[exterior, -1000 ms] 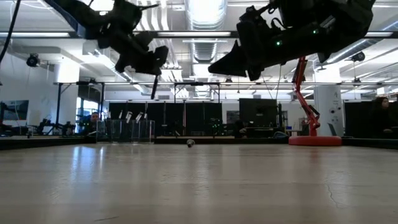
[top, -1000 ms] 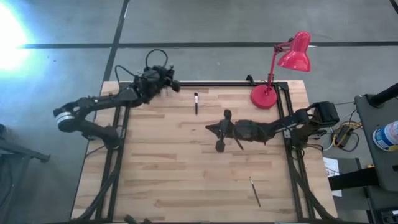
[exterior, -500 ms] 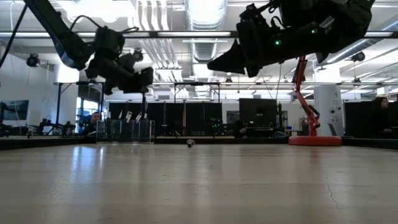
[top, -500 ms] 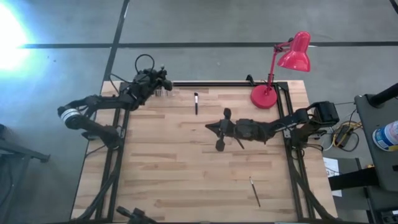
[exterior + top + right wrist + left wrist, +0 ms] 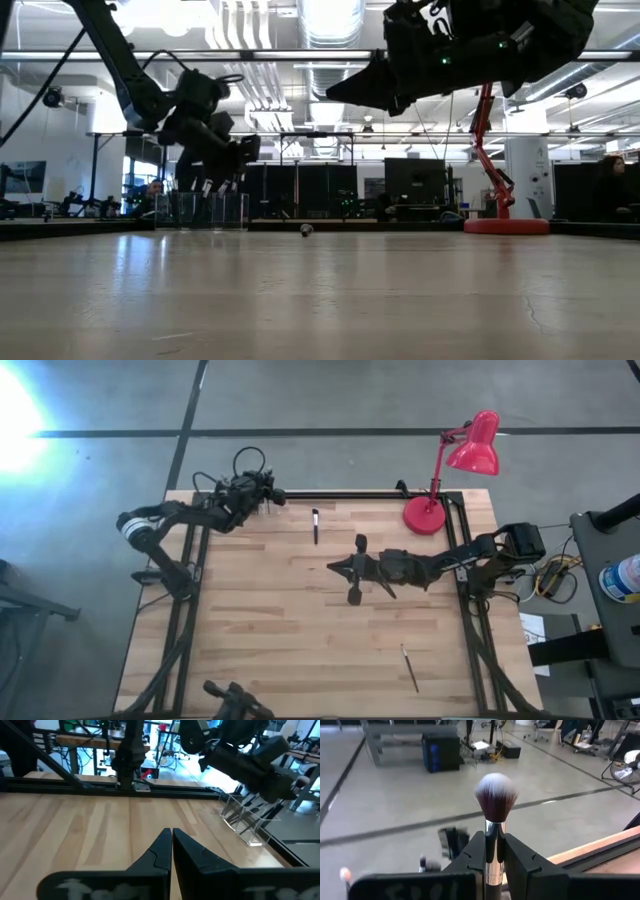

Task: Pick & Place Makeup Brushes
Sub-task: Put the blush brush into the transparent organizer, then put the eyeshadow brush into the transparent organizer

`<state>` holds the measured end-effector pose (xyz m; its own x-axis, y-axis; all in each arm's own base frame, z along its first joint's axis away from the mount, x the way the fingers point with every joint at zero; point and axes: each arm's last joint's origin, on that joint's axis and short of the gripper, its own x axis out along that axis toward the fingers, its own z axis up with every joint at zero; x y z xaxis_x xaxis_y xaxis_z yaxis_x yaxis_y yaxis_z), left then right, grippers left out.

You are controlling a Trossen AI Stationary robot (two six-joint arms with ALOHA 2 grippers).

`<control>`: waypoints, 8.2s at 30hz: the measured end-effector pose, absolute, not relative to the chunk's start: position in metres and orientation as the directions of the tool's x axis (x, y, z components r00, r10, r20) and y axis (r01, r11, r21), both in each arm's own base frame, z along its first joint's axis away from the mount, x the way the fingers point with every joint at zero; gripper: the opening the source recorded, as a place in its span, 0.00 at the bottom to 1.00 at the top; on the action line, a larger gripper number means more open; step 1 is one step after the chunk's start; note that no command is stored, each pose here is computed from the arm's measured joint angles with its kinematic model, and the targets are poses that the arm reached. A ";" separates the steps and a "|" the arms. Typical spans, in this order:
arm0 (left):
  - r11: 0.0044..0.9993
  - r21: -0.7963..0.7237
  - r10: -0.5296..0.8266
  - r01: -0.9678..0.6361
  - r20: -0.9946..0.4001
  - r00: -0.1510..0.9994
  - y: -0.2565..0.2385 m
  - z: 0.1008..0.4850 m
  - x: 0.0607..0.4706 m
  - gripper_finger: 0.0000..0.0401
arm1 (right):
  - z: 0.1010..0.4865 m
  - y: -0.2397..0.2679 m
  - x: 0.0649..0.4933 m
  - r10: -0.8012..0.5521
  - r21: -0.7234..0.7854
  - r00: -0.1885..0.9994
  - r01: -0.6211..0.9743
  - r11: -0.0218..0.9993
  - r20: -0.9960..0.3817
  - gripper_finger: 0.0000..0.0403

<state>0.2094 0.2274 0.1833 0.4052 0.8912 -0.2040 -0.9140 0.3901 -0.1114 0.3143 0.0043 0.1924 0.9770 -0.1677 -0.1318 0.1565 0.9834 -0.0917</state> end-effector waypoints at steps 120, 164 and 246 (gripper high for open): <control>0.894 -0.232 0.347 -0.383 -0.184 0.920 0.030 0.158 0.227 0.01 | 0.135 0.205 0.220 -0.098 0.009 0.127 0.654 0.756 -0.987 0.13; 0.983 -0.105 -0.128 0.150 0.191 0.973 -0.018 0.186 0.305 0.25 | 0.237 0.069 0.293 -0.066 -0.005 0.998 0.066 0.998 0.002 0.03; 0.354 -0.099 0.881 -0.930 -0.298 0.367 0.237 0.193 0.205 0.03 | 0.216 0.018 0.256 -0.314 -0.182 0.940 0.289 0.940 -0.130 0.03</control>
<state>0.2050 0.2375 0.1929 0.3668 0.8814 -0.2977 -0.9301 0.3536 -0.0990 0.2557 0.0179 0.2159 0.9404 -0.3142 -0.1298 0.2889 0.9399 -0.1819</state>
